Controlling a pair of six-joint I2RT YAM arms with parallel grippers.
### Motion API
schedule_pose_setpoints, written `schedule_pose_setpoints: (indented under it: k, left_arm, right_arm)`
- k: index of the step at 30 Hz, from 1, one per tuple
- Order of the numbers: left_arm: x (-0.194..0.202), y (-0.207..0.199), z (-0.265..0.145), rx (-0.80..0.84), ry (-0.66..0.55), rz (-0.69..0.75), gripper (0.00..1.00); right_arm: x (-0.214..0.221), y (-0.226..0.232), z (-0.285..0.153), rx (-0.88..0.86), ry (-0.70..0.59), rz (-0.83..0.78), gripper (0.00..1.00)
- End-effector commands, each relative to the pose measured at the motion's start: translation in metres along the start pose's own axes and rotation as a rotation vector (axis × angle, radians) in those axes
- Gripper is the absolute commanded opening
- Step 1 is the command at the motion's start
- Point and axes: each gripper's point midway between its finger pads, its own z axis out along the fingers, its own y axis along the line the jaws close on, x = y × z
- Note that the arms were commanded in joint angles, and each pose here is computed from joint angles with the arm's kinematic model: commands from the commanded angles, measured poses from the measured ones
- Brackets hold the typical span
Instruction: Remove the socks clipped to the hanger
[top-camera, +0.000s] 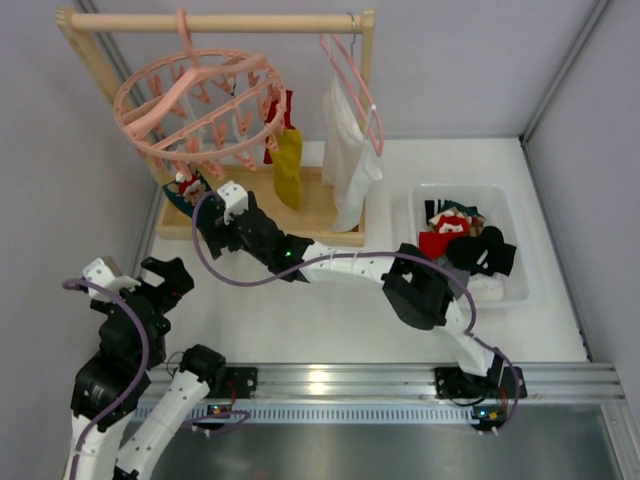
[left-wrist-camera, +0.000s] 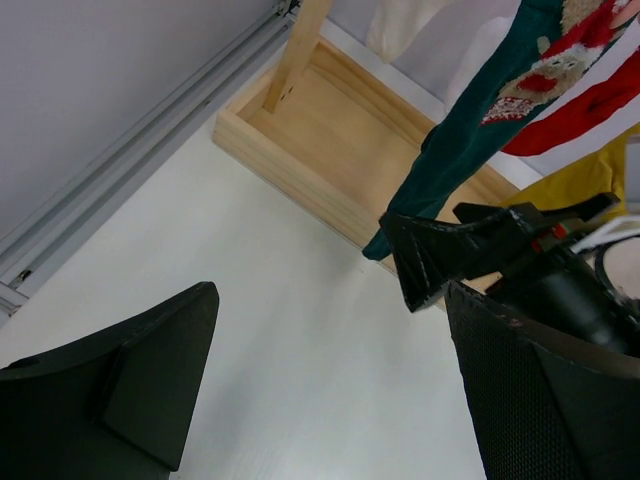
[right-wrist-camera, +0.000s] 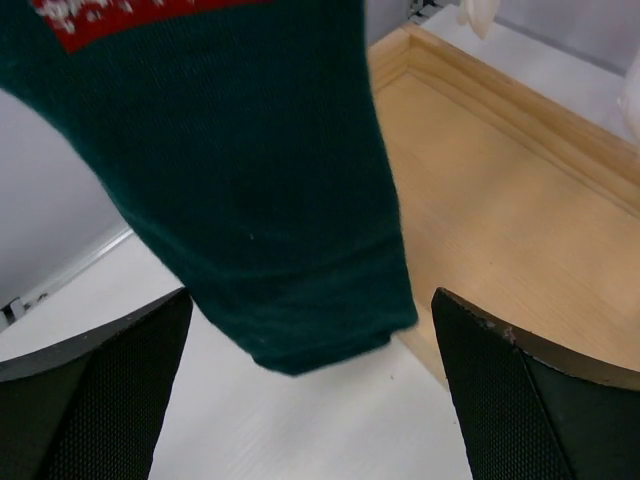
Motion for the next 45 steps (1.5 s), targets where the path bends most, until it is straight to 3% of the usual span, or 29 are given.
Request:
schedule_pose_setpoints:
  k: [1, 9, 12, 13, 16, 19, 20, 22, 26, 29, 34, 41, 45]
  left_arm:
    - [-0.005, -0.005, -0.002, 0.038, -0.025, -0.028, 0.98]
    - [-0.002, -0.012, 0.000, 0.064, -0.009, -0.008, 0.98]
    - [-0.002, -0.013, 0.000, 0.070, -0.008, -0.006, 0.98]
    - [-0.002, -0.013, 0.000, 0.072, -0.008, -0.004, 0.98]
    - [-0.002, -0.014, 0.000, 0.076, -0.005, 0.001, 0.98]
    - [-0.001, -0.015, 0.001, 0.076, 0.000, 0.010, 0.98]
    - [0.000, -0.019, 0.001, 0.084, 0.011, 0.016, 0.98]
    - [-0.001, -0.029, 0.001, 0.130, 0.027, 0.053, 0.98]
    - [0.006, -0.074, -0.001, 0.276, 0.154, 0.098, 0.98]
    - [0.003, -0.124, -0.013, 0.465, 0.256, 0.107, 0.98]
    - [-0.027, -0.206, -0.049, 0.805, 0.348, 0.050, 0.98]
    - [-0.050, -0.251, -0.013, 0.742, 0.348, 0.019, 0.98]
    - [-0.053, -0.256, 0.010, 0.662, 0.325, 0.019, 0.98]
  right_arm:
    - [-0.034, 0.013, 0.021, 0.001, -0.127, -0.037, 0.99]
    - [-0.034, -0.005, 0.053, 0.080, -0.201, -0.081, 0.97]
    - [-0.032, -0.010, 0.052, 0.062, -0.219, -0.088, 0.65]
    - [-0.039, -0.008, 0.050, 0.049, -0.255, -0.078, 0.40]
    - [-0.041, -0.003, 0.039, 0.023, -0.269, -0.123, 0.09]
    - [-0.051, 0.001, 0.014, 0.011, -0.311, -0.109, 0.07]
    - [-0.033, -0.001, 0.005, 0.002, -0.292, -0.111, 0.07]
    - [-0.057, 0.005, -0.024, -0.030, -0.334, -0.074, 0.03]
    - [-0.048, 0.007, -0.074, -0.121, -0.290, -0.012, 0.00]
    - [-0.014, 0.003, -0.109, -0.173, -0.188, -0.008, 0.00]
    - [-0.005, 0.006, -0.148, -0.232, -0.114, 0.028, 0.00]
    - [0.004, 0.012, -0.179, -0.310, -0.076, 0.051, 0.00]
    - [0.004, 0.012, -0.182, -0.310, -0.070, 0.055, 0.00]
